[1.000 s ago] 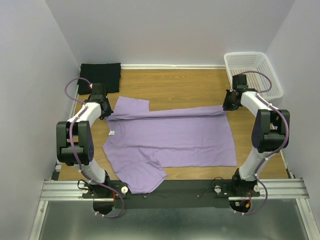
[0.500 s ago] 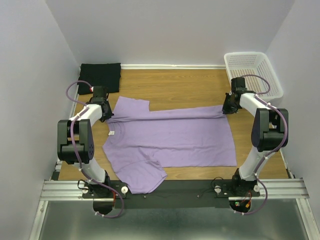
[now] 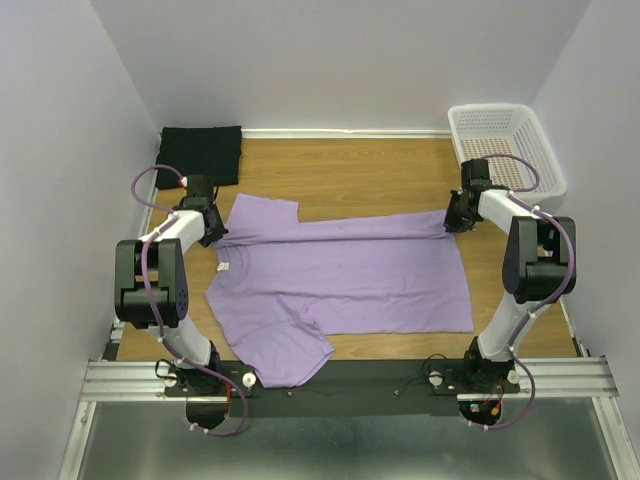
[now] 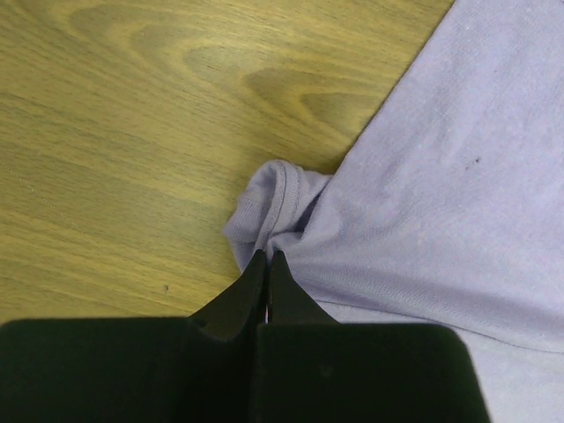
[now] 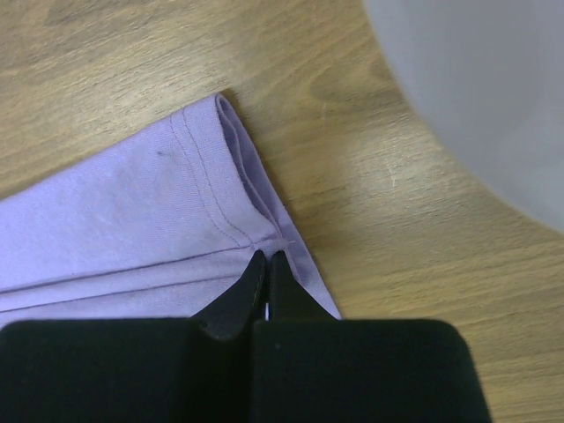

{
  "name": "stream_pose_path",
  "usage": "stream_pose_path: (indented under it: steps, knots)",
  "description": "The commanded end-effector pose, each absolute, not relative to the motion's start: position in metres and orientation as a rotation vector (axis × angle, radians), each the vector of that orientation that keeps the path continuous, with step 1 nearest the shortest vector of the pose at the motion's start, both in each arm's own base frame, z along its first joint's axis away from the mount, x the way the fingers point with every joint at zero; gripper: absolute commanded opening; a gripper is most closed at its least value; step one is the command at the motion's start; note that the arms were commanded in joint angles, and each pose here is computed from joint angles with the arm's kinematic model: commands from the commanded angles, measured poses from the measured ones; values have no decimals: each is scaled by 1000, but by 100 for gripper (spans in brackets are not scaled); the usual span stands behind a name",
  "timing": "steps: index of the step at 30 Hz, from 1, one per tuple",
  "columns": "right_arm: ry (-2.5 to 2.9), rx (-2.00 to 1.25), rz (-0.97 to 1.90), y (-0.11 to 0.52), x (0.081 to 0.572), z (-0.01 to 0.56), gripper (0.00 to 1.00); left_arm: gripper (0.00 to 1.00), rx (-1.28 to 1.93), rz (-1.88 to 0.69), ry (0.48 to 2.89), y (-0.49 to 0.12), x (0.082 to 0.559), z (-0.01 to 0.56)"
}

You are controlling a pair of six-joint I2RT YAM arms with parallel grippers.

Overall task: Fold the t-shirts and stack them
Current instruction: Fold the tshirt

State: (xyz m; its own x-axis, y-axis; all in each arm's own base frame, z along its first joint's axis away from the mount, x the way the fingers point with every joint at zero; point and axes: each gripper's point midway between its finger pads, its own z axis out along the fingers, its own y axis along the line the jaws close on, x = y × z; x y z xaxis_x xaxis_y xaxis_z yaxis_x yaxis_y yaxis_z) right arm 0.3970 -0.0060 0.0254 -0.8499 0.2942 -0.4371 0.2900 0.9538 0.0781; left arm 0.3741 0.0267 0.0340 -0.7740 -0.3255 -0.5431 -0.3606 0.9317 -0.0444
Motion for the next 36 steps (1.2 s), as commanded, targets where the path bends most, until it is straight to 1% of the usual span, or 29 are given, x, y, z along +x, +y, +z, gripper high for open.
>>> stream_pose_path:
  steps: [1,8,12,19,27,30,32,33,34,36]
  knots:
    - [2605,475,-67,-24,401,29,1,0,-535,165,2459,42,373,52]
    - [2567,488,-84,-27,407,41,1,0,-531,149,2388,40,384,84]
    - [2566,495,-93,-29,406,40,1,0,-544,155,2389,40,380,88]
    - [2565,498,-109,-31,404,40,1,0,-573,175,2417,41,365,75]
    - [2591,508,-118,-31,398,29,1,0,-602,165,2490,36,350,38]
    - [2606,508,-117,-30,397,23,2,0,-613,174,2504,37,348,31]
    - [2611,504,-98,-27,397,22,5,0,-619,174,2515,36,346,27]
    - [2615,506,-96,-27,396,20,12,3,-625,173,2516,36,345,26]
    - [2614,507,-93,-27,396,21,16,6,-631,172,2510,36,345,28]
    - [2599,507,-85,-26,397,27,23,22,-641,174,2498,37,344,33]
